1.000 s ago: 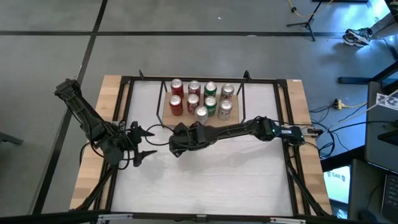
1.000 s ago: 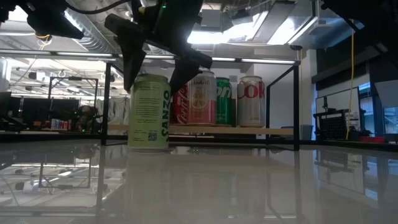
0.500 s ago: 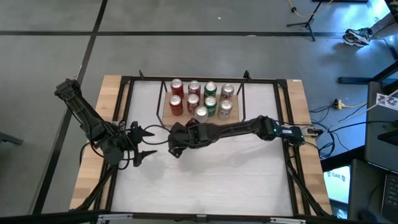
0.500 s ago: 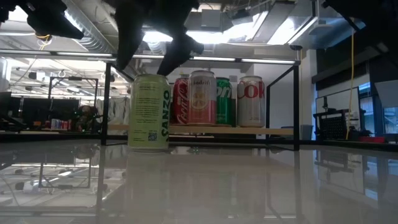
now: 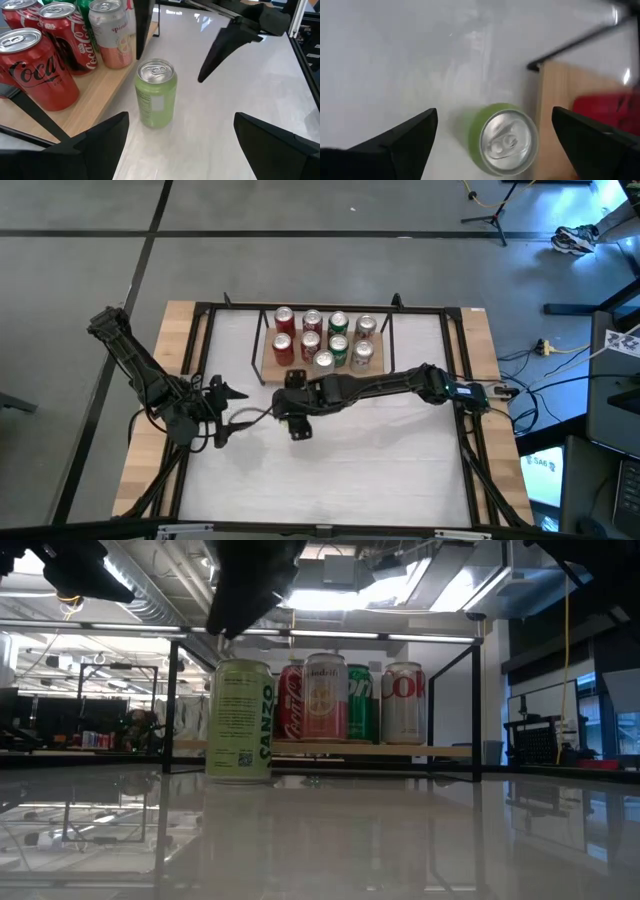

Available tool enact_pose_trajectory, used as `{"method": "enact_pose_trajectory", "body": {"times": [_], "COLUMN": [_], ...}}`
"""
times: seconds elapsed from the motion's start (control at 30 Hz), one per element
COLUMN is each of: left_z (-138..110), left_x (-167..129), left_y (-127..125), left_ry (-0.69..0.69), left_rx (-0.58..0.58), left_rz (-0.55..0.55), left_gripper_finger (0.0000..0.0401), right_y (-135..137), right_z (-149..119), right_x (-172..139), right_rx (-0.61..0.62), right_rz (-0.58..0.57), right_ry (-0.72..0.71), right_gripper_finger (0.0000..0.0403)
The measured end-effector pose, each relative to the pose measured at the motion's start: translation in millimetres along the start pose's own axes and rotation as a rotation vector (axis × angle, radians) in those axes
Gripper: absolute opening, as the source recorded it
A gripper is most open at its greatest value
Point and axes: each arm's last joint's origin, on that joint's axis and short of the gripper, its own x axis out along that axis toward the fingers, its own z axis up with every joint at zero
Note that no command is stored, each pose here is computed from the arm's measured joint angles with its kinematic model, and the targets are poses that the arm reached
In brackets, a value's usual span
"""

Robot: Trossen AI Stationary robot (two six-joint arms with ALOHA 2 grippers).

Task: Place canned beverage on shelf
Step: Put the light green soda can on the shelf

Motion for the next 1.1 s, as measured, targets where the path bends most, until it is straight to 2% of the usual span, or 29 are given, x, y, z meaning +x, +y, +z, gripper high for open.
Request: {"method": "enact_pose_trajectory", "body": {"times": [0.1,0.17,0.37,0.57,0.73,0.8,1.1], "left_z": [0.0,0.0,0.0,0.0,0.1,0.1,0.2], "left_x": [0.0,0.0,0.0,0.0,0.0,0.0,0.0], "left_y": [0.0,0.0,0.0,0.0,-0.1,-0.1,-0.2], "left_ry": [0.000,0.000,0.000,0.000,-0.001,-0.001,-0.002], "left_rx": [0.000,0.000,-0.001,-0.003,-0.006,-0.008,-0.010], "left_rz": [0.000,0.000,0.000,0.000,-0.001,-0.001,-0.001], "left_gripper_finger": [0.0350,0.0350,0.0350,0.0350,0.0350,0.0350,0.0350], "right_y": [0.7,0.9,-5.7,-16.8,-25.7,-29.4,-37.0], "right_z": [0.0,0.2,-1.0,-7.8,-17.1,-19.5,-17.1], "right_x": [-0.1,-0.1,2.5,6.0,7.7,8.2,11.4], "right_rx": [-0.245,-0.365,-0.572,-0.661,-0.646,-0.637,-0.690], "right_rz": [0.019,0.018,0.018,0.054,0.219,0.253,0.236], "right_ry": [-0.003,-0.006,0.001,0.054,0.084,0.095,0.058], "right_gripper_finger": [0.0386,0.0386,0.0386,0.0386,0.0386,0.0386,0.0386]}}
